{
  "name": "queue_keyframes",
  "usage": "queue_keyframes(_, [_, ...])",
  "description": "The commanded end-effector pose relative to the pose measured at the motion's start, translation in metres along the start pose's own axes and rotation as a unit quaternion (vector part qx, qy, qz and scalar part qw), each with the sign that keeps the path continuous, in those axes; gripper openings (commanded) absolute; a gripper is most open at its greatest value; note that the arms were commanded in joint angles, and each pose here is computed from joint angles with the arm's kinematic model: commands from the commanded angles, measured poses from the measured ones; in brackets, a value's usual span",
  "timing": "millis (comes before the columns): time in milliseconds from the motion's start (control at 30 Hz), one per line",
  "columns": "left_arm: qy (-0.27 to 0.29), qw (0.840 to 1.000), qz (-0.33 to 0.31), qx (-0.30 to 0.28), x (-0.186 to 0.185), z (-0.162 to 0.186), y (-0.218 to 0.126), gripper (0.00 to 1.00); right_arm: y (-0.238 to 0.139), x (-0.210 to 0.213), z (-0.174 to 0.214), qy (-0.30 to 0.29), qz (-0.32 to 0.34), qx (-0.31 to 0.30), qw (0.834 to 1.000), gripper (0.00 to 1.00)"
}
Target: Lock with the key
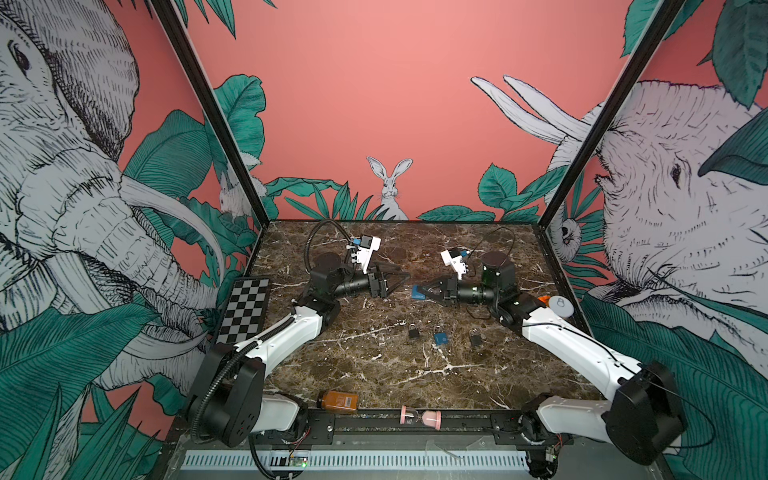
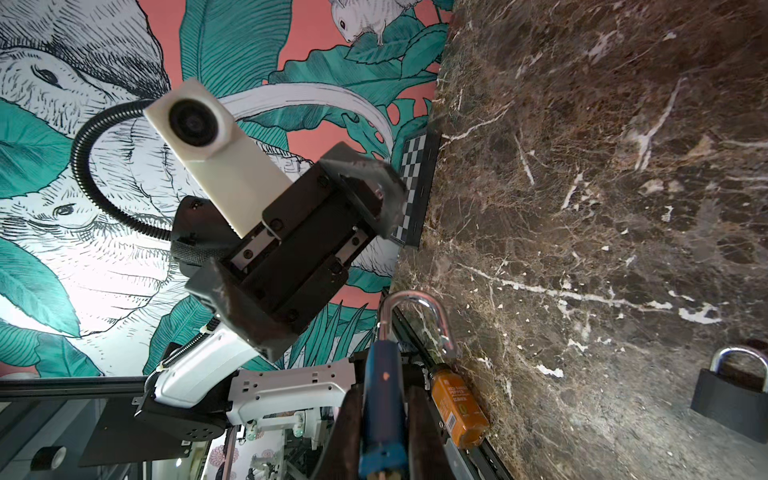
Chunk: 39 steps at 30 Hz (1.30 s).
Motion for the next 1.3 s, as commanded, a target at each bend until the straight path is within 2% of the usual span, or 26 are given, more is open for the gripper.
queue_keyframes(0, [0.031, 0.998, 0.060, -0.004, -0.024, -0.016, 0.000, 0.78, -0.002, 0.021, -0.005, -0.032, -0.049, -0.010, 0.998, 0.00])
queue_keyframes(267, [0.019, 0.998, 0.054, 0.010, -0.025, -0.002, -0.003, 0.74, -0.003, 0.032, -0.012, -0.050, -0.064, -0.026, 0.996, 0.00])
queue_keyframes(600, [0.010, 0.998, 0.052, 0.016, -0.025, 0.003, -0.004, 0.63, -0.005, 0.040, -0.017, -0.064, -0.074, -0.044, 0.994, 0.00])
queue_keyframes(1067, [-0.004, 0.999, 0.031, 0.021, -0.012, 0.010, -0.001, 0.63, -0.006, 0.049, -0.015, -0.071, -0.092, -0.026, 0.993, 0.00])
queue_keyframes(1267, [-0.005, 1.000, 0.015, 0.015, -0.007, 0.009, 0.001, 0.67, -0.006, 0.045, -0.013, -0.065, -0.087, -0.020, 0.994, 0.00])
Point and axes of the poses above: each gripper's point midway between its finger pads, its own y axis out along the fingers, its own x axis along the line the jaws close on, z = x × y, the point moved 9 cm from there along -y, back along the fingers, and after that the axes turned 6 degrees about y, right-handed, at the moved point
